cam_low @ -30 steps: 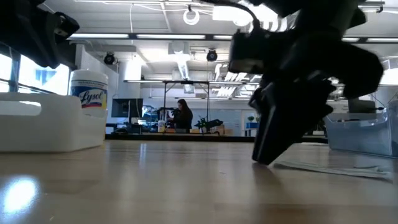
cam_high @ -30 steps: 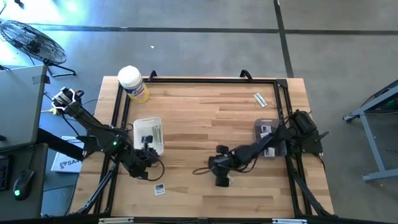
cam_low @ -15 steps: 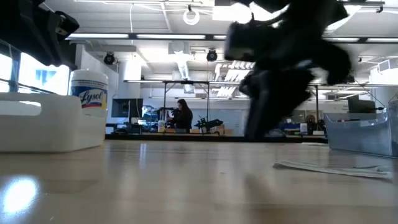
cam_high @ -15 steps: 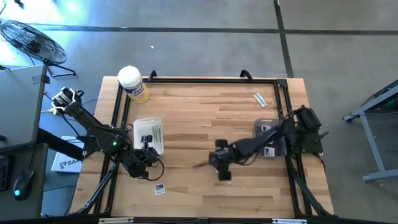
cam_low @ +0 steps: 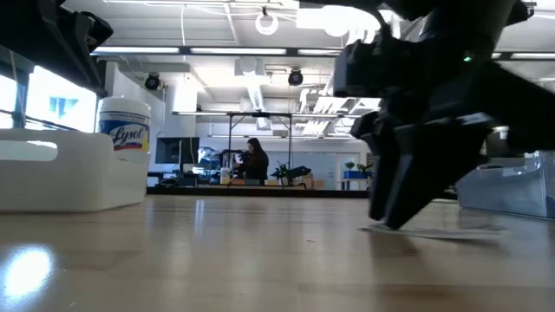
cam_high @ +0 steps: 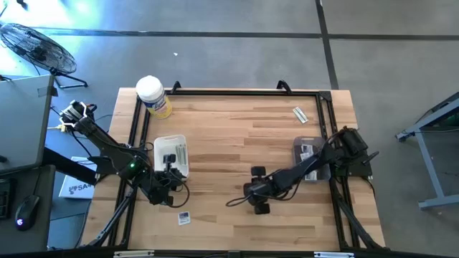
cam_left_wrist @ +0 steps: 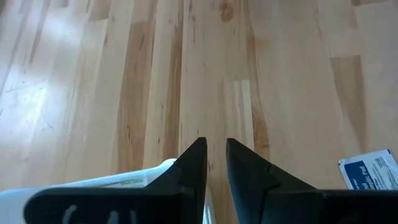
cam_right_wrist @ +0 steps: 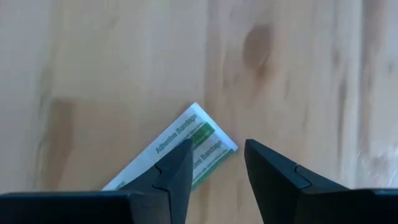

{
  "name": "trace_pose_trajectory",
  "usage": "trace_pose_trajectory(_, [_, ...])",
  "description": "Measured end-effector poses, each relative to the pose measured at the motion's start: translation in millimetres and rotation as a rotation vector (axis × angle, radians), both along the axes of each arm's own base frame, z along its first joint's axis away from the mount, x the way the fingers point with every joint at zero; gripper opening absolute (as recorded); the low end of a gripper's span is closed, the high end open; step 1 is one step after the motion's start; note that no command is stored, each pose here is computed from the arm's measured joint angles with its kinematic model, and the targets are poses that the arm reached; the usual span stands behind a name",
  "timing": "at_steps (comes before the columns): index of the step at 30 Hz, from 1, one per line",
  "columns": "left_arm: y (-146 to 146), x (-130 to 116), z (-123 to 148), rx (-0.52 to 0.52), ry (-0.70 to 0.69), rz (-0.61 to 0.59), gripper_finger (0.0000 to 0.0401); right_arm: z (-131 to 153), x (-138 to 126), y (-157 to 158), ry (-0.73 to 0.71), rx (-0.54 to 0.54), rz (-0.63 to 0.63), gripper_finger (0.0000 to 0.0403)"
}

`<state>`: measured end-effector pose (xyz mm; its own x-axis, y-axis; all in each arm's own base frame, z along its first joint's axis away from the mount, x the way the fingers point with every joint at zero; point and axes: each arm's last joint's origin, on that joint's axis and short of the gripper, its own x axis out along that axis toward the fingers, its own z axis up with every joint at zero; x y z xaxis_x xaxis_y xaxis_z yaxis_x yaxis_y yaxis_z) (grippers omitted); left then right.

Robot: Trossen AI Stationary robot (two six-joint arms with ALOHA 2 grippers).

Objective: Pick & Place First Aid Supplies
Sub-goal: Put the green bandage into the white bin

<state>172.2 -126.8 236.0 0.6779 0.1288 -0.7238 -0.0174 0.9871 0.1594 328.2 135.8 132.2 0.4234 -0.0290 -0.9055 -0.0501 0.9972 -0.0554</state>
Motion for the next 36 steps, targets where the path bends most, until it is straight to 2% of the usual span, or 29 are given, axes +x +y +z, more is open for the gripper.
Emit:
trace_pose_trajectory(7, [-1, 2, 2, 0.011, -0.032, -0.014, 0.0057, 6, 28, -31, -0.190, -0.053, -0.031, 0.0140])
trace_pose_trajectory(13, [-3, 4, 4, 0.011, -0.058, -0.022, 0.0057, -1, 44, -66, -0.221, -0.107, -0.059, 0.0140])
trace_pose_trajectory(16, [-3, 4, 4, 0.005, -0.059, -0.024, 0.0057, 2, 45, -73, -0.224, -0.090, -0.061, 0.0140])
trace_pose_trajectory(19, [-3, 4, 4, -0.009, -0.048, -0.036, 0.0057, 13, 40, -64, -0.223, -0.019, -0.004, 0.0140])
trace_pose_trajectory(24, [-3, 4, 4, 0.001, -0.061, -0.026, 0.0057, 19, 27, -29, -0.185, 0.104, 0.108, 0.0140])
trace_pose_trajectory(30, [-2, 5, -7, 0.035, -0.111, -0.020, 0.0057, 12, 6, 5, -0.075, 0.113, 0.139, 0.0140])
trace_pose_trajectory(36, [-3, 6, -10, 0.029, -0.134, -0.032, 0.0057, 11, 6, 7, -0.082, 0.106, 0.097, 0.0140])
